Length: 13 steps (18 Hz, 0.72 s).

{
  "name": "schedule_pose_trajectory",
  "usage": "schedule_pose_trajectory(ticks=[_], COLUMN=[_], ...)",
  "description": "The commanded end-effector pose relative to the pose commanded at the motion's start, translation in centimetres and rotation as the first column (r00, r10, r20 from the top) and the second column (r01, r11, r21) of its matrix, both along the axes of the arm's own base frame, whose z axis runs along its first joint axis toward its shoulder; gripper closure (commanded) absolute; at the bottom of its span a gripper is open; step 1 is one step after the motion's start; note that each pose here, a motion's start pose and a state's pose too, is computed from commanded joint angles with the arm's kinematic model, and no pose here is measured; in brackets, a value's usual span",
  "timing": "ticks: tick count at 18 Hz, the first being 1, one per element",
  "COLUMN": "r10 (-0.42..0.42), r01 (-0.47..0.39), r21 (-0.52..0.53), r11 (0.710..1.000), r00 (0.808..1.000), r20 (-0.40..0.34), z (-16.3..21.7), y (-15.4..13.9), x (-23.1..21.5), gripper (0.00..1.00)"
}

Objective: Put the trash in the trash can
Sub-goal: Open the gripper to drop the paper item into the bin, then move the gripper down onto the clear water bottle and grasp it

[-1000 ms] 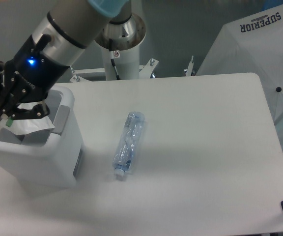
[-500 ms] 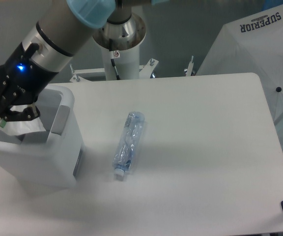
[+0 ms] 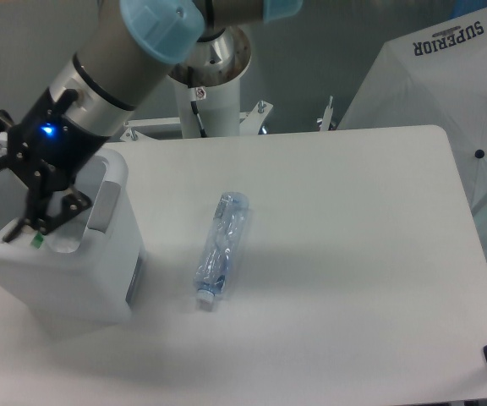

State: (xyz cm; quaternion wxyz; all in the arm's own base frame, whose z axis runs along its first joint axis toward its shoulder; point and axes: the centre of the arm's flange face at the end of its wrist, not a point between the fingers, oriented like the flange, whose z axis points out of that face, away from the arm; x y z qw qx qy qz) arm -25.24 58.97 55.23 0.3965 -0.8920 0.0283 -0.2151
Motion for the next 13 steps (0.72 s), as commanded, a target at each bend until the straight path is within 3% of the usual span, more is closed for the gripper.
schedule_pose_trajectory(ticks=[7,11,13], r10=[0.149,0.198,0.215], r01=[-0.147,-0.184,-0.196], r21=[-0.047,-0.130,-0.178], r11=[0.988,0.974,0.964], r00=[0.988,0.975,0.972], r20=[0.045,0.104,0.092], z=[-5.5,-9.9,-12.0], y=[-2.0,-1.3,-1.0], x=[-10.9,-13.2,-14.0], gripper=[0.00,0.00,0.00])
